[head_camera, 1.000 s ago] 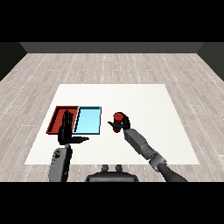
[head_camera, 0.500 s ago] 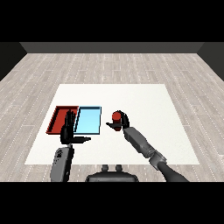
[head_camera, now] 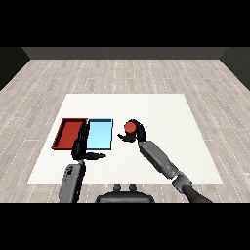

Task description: Pick the red can and put it in the red box

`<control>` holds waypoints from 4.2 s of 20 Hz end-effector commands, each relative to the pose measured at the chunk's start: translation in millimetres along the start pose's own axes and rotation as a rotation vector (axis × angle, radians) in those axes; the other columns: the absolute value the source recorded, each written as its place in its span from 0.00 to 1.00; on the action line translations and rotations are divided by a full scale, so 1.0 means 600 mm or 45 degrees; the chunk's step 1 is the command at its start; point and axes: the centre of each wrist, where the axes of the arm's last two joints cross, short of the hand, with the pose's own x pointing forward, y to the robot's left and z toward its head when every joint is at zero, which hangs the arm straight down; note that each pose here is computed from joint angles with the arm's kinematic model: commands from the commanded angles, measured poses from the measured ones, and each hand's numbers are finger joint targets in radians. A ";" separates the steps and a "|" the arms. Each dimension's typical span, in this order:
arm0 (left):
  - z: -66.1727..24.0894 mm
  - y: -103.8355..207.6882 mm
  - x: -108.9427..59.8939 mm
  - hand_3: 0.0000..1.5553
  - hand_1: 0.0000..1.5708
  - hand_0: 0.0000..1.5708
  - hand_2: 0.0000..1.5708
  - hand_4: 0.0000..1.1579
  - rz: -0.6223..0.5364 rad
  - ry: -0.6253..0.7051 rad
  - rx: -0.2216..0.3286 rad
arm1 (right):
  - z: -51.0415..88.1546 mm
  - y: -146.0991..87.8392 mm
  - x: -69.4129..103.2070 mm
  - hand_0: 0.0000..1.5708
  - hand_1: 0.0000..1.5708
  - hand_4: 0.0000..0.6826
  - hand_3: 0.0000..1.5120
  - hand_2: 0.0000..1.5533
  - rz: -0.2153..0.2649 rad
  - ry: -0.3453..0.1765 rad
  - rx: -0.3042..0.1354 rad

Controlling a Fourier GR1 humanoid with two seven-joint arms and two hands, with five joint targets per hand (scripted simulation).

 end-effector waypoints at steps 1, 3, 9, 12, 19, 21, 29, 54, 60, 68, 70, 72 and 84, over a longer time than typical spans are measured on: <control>0.001 0.016 -0.017 0.00 0.00 0.00 0.00 0.00 0.031 0.024 -0.032 | 0.012 -0.012 0.033 0.93 0.93 0.97 0.92 0.93 0.008 -0.056 0.028; -0.005 -0.052 -0.001 0.00 0.00 0.00 0.00 0.00 0.026 0.070 -0.064 | 0.025 -0.007 0.052 0.93 0.93 0.96 0.92 0.92 -0.030 -0.102 -0.002; -0.009 -0.062 -0.002 0.00 0.00 0.00 0.00 0.00 0.038 0.100 -0.079 | 0.038 -0.007 0.083 0.92 0.92 0.96 0.92 0.92 -0.041 -0.110 -0.008; -0.015 -0.096 0.014 0.00 0.00 0.00 0.00 0.00 0.063 0.149 -0.094 | 0.055 0.002 0.129 0.92 0.92 0.96 0.92 0.92 -0.049 -0.128 0.003; -0.024 -0.151 -0.030 0.00 0.00 0.00 0.00 0.00 0.086 0.203 -0.181 | 0.069 0.037 0.097 0.93 0.93 0.95 0.92 0.93 -0.118 -0.132 -0.033; -0.016 -0.157 -0.021 0.00 0.00 0.00 0.00 0.00 0.088 0.235 -0.149 | 0.041 0.034 0.091 0.93 0.93 0.97 0.92 0.93 -0.100 -0.103 0.001; -0.014 -0.180 -0.049 0.00 0.00 0.00 0.00 0.00 0.137 0.293 -0.187 | 0.049 0.032 0.095 0.93 0.93 0.93 0.91 0.93 -0.078 -0.136 0.004; -0.013 -0.235 -0.112 0.00 0.00 0.00 0.00 0.00 0.237 0.324 -0.241 | 0.069 0.092 0.107 0.95 0.95 0.90 0.91 0.93 -0.181 -0.117 0.081; -0.048 -0.232 -0.087 0.00 0.00 0.00 0.00 0.25 0.139 0.283 -0.206 | 0.047 0.105 0.096 0.95 0.95 0.94 0.91 0.94 -0.156 -0.115 0.123; -0.048 -0.242 -0.091 0.89 1.00 1.00 0.95 0.79 0.001 0.455 0.064 | 0.068 0.098 0.088 0.97 0.97 0.92 0.91 0.94 -0.171 -0.104 0.111; -0.056 -0.228 -0.095 0.89 0.96 0.96 0.94 0.76 -0.019 0.446 0.047 | 0.066 0.129 0.108 0.99 0.99 0.90 0.92 0.94 -0.163 -0.098 0.152; -0.061 -0.228 -0.084 0.91 0.99 0.99 0.96 0.79 -0.029 0.415 0.107 | 0.069 0.107 0.093 0.98 0.98 0.89 0.91 0.94 -0.173 -0.120 0.144; -0.059 -0.221 -0.081 0.94 1.00 1.00 0.97 0.97 -0.077 0.305 0.167 | 0.057 0.111 0.131 0.00 0.00 0.00 0.00 0.00 -0.154 -0.127 0.143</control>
